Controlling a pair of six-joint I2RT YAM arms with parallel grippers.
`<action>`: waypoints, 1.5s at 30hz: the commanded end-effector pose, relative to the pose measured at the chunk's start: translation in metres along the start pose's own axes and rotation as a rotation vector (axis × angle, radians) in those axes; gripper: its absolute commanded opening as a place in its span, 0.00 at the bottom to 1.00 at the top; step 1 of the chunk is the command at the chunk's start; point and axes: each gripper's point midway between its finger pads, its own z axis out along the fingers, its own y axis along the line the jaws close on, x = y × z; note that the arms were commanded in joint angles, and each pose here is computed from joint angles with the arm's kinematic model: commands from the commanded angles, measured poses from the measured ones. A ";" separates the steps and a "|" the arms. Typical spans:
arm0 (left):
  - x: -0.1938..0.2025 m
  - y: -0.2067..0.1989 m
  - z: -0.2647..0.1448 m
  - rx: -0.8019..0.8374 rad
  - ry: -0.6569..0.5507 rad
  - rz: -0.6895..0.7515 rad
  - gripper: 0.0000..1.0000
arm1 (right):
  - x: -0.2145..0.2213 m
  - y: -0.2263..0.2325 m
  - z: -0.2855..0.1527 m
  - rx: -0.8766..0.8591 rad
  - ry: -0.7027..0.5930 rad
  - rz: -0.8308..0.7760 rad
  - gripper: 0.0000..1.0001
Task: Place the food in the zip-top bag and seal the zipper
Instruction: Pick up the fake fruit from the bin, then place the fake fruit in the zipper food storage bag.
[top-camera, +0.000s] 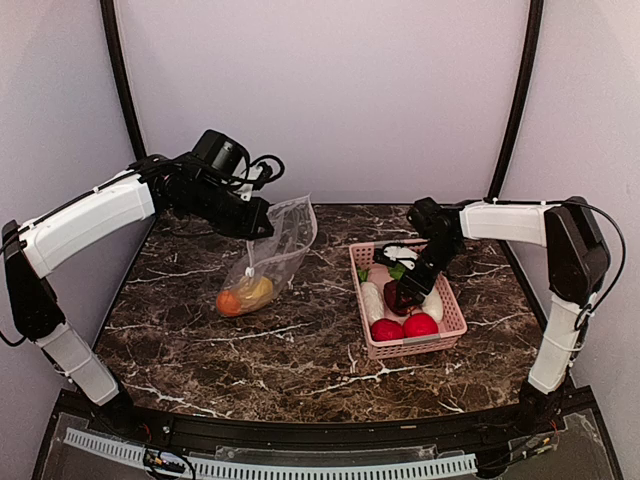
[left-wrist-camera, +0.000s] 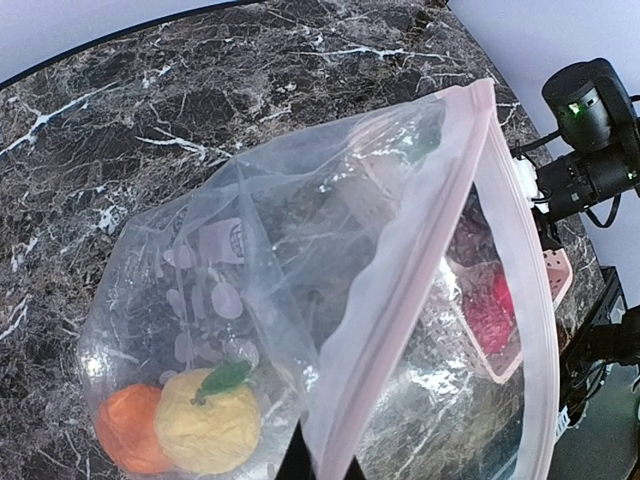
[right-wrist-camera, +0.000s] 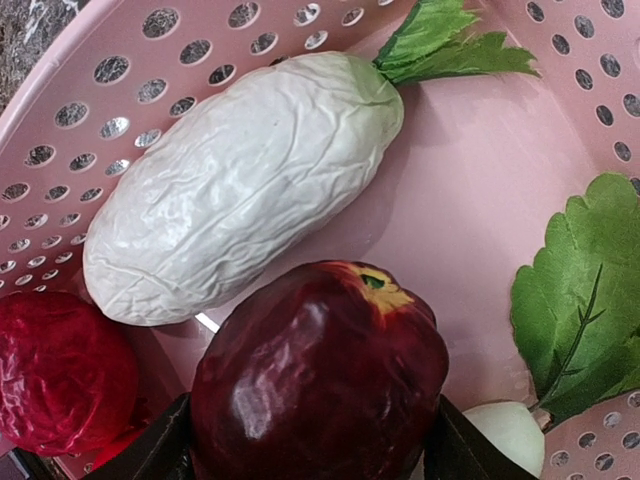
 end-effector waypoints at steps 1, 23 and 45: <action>0.000 -0.002 -0.005 0.015 -0.024 -0.006 0.01 | -0.011 0.000 -0.023 0.043 -0.027 -0.014 0.47; -0.009 -0.021 0.023 0.116 -0.005 -0.023 0.01 | -0.141 0.058 -0.198 -0.056 -0.529 -0.157 0.46; -0.030 -0.039 0.001 0.187 -0.065 -0.041 0.01 | -0.239 0.158 -0.208 -0.462 -0.695 -0.272 0.50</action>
